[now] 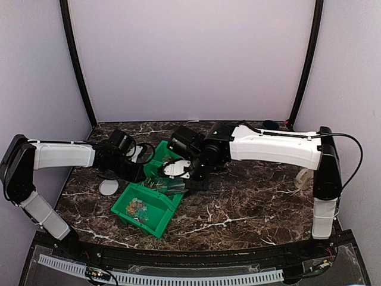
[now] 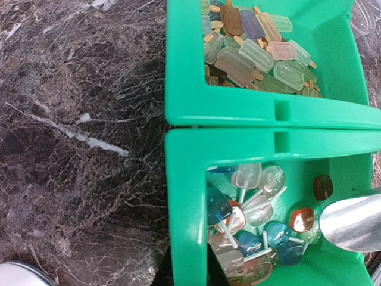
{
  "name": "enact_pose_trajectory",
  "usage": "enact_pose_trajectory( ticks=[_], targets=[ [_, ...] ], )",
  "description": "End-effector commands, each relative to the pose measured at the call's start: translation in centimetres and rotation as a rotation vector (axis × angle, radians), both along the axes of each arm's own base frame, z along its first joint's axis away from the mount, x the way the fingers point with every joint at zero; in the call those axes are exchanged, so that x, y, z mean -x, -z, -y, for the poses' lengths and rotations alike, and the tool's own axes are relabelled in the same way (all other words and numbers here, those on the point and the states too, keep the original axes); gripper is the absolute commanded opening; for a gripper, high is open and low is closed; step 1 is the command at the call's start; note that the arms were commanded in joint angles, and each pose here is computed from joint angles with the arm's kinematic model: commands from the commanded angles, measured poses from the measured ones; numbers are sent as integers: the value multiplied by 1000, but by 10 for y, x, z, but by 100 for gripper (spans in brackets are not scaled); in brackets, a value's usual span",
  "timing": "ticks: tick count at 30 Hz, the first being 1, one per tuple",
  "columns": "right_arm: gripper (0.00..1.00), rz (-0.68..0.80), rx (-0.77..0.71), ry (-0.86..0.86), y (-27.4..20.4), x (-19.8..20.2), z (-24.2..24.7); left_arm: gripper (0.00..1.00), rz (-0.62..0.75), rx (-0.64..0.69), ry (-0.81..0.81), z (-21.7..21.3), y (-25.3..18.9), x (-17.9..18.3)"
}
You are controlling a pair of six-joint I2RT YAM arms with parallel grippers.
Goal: Pack the candies
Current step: Scoop the fake candies from the storage box.
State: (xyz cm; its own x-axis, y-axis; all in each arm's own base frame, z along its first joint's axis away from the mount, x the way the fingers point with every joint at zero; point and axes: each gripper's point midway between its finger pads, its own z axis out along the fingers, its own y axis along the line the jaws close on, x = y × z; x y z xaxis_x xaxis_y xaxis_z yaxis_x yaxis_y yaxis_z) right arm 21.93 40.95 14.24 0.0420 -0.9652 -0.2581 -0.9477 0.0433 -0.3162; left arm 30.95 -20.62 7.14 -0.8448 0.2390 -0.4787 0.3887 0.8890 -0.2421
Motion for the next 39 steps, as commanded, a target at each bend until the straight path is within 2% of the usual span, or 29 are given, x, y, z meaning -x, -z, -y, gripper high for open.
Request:
enact_pose_trajectory(
  ticks=[1,8,16,24,33,39],
  targets=[
    [0,30,43,16,-6,-6,0,0,144,144,24,23,-57,-22],
    [0,36,88,7,8,-15,-12,0,166,100,32,21,-59,-21],
    [0,-29,101,-38,34,-11,-36,0,183,85,60,27,-62,-18],
    [0,-82,66,-164,61,5,-56,0,193,102,80,31,-65,-16],
    [0,-142,-89,-295,75,30,-77,0,189,118,88,34,-65,-15],
    [0,-156,-178,-257,93,27,-85,0,195,130,91,35,-68,-14]
  ],
)
